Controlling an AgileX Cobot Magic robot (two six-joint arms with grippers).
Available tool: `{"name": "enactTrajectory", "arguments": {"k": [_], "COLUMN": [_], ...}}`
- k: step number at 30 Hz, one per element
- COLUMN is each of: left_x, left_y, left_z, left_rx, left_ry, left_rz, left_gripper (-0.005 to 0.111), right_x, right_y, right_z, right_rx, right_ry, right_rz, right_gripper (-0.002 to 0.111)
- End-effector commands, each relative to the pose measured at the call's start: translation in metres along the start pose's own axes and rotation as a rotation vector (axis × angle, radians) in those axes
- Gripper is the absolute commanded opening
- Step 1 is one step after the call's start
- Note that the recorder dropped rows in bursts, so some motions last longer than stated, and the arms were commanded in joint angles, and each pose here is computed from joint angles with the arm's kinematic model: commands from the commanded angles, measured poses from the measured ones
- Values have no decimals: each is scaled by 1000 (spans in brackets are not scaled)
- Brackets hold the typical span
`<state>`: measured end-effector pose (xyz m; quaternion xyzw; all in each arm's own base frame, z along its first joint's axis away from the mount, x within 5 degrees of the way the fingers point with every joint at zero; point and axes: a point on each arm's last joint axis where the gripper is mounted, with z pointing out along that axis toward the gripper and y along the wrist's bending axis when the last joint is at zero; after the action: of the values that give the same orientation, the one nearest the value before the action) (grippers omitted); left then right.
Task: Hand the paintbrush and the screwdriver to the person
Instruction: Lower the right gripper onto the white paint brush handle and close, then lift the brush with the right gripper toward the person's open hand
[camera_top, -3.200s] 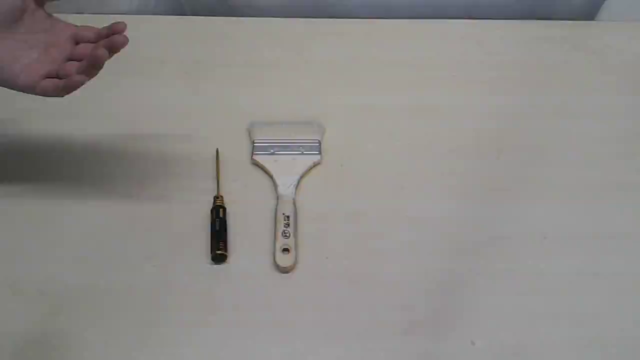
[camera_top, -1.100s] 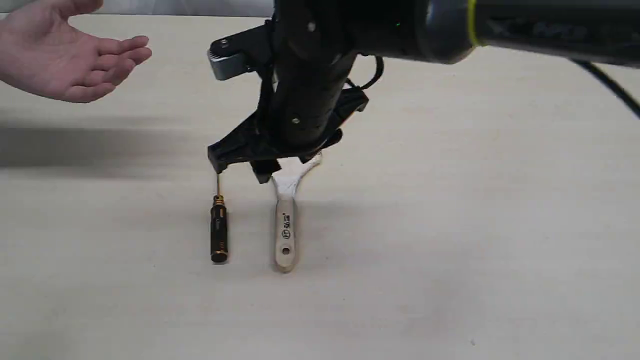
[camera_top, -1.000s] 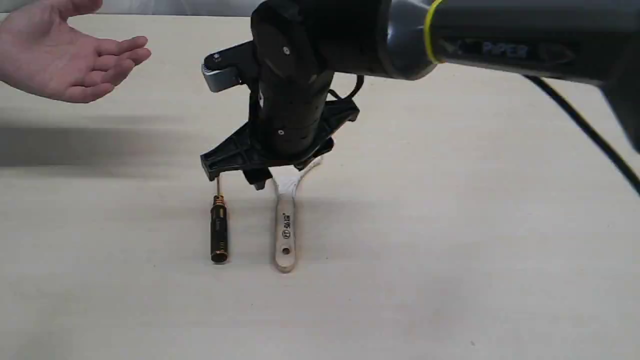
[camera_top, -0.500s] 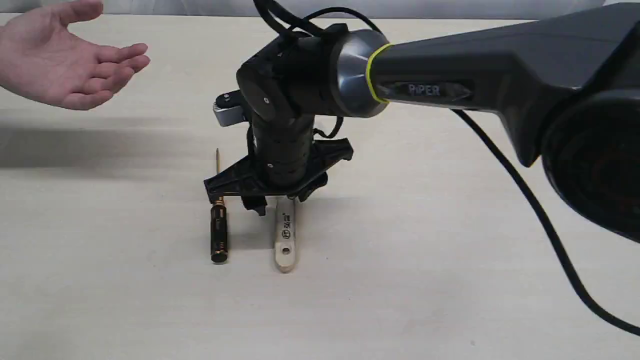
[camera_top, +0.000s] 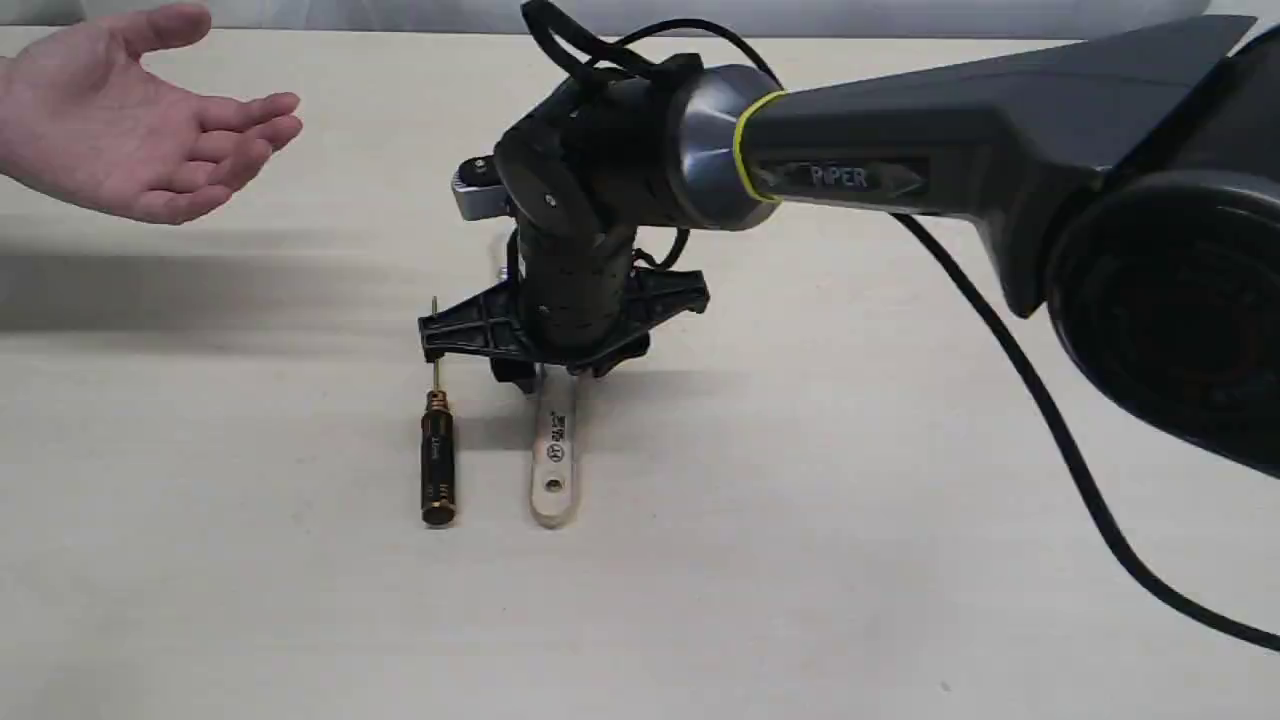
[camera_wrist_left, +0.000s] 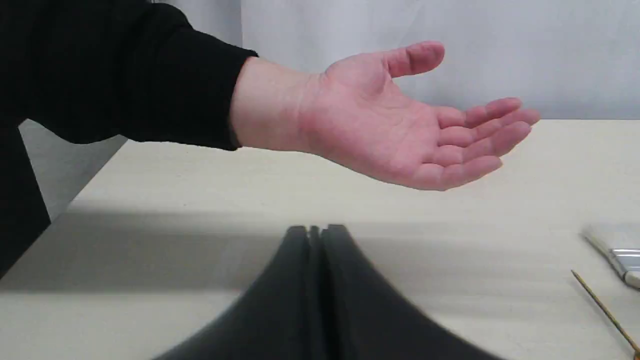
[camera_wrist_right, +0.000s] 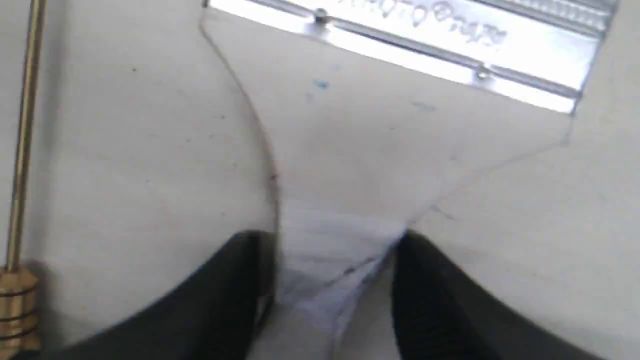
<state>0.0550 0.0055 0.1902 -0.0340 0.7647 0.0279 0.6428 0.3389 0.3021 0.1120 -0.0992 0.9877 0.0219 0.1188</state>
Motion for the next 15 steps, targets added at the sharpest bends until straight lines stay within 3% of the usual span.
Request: {"name": "enactTrajectory", "arguments": {"k": [1,2,4,9,15], "left_x": [-1,-1,-1,-1,0], "left_y": [0,0,0,0,0], "left_z": [0,0,0,0,0], "left_rx": [7,7,7,7,7], "left_ry": [-13,-13,-13,-13,-11], "left_rz": [-3,-3,-3,-3,-6], "left_gripper": [0,0,0,0,0], "right_x": [6,6,6,4,-9], "right_y": [-5,-6,-7,-6,-2], "right_z": [17,17,17,10,-63], "right_rx": [25,31,46,39,-66], "right_ry": [44,42,42,32,-99], "right_rz": [0,-15,-34,-84,-153], "right_gripper": [23,13,5,5,5]}}
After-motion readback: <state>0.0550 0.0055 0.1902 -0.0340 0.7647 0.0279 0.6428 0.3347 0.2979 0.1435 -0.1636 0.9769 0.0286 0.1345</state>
